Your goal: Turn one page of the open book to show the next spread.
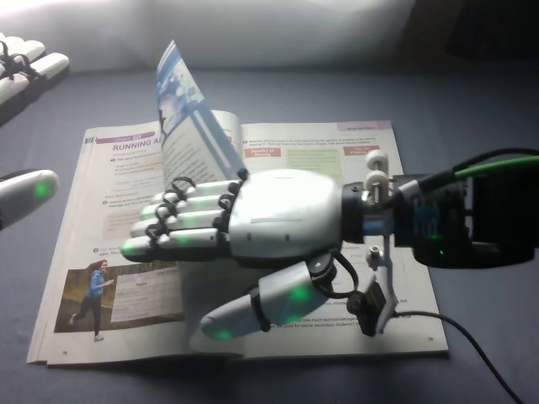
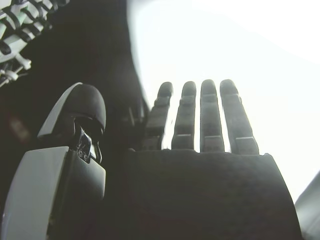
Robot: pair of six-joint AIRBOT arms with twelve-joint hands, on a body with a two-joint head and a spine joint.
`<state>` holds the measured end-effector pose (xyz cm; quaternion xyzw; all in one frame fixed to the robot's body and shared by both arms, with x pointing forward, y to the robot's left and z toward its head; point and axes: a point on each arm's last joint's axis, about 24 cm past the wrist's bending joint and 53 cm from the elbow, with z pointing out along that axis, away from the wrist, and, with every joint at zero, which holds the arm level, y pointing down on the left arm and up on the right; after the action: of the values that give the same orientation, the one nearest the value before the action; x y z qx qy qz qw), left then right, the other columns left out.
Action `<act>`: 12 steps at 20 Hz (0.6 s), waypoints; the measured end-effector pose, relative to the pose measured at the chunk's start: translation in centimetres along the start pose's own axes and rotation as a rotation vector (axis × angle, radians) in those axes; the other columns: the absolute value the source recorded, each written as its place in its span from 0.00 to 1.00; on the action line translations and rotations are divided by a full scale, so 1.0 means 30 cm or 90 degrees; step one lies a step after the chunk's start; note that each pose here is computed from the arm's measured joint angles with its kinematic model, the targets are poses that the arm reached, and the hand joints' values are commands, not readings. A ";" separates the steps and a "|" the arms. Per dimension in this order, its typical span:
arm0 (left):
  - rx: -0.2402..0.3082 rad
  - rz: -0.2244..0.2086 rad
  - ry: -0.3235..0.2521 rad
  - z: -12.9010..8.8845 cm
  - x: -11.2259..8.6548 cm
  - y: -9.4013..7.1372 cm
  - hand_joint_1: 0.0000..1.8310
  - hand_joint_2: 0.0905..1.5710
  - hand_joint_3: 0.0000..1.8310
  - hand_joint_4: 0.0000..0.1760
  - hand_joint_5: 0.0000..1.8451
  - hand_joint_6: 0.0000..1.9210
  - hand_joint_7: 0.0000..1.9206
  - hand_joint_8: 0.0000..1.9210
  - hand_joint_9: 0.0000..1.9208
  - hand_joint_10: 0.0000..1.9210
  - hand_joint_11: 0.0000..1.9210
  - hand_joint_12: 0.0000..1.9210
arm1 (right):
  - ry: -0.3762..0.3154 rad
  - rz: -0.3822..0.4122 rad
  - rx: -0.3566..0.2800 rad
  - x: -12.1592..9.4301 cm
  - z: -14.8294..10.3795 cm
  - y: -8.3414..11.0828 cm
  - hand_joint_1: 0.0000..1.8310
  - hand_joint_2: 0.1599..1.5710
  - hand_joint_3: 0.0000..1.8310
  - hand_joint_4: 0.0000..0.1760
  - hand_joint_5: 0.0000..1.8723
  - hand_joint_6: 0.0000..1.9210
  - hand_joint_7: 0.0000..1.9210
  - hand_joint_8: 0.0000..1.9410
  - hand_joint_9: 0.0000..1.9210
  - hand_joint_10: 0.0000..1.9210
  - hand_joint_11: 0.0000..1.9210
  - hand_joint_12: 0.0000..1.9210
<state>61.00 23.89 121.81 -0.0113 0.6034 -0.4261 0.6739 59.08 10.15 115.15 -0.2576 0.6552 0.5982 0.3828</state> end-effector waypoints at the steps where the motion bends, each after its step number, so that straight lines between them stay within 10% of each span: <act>1: -0.001 0.004 -0.006 -0.003 -0.013 0.002 0.00 0.91 0.00 0.17 0.04 0.01 0.00 0.00 0.00 0.00 0.01 0.01 | -0.003 -0.012 -0.005 -0.020 0.009 0.011 0.00 0.82 0.00 0.00 0.00 0.00 0.00 0.00 0.00 0.00 0.00 0.00; 10: 0.005 0.035 -0.070 -0.029 -0.131 -0.017 0.00 0.87 0.00 0.23 0.03 0.00 0.00 0.00 0.00 0.00 0.00 0.13 | -0.031 -0.064 -0.056 -0.117 0.102 0.105 0.00 0.84 0.01 0.00 0.00 0.00 0.00 0.00 0.00 0.00 0.00 0.00; 12: 0.003 0.040 -0.081 -0.031 -0.145 -0.015 0.00 0.87 0.00 0.37 0.03 0.00 0.00 0.00 0.00 0.00 0.00 0.13 | -0.053 -0.071 -0.061 -0.172 0.102 0.122 0.00 0.83 0.00 0.00 0.00 0.00 0.00 0.00 0.00 0.00 0.00 0.00</act>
<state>60.39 26.62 125.31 -0.0179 0.5588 -0.4044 0.7238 59.73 13.09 121.51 -0.2869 0.5941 0.6165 0.4297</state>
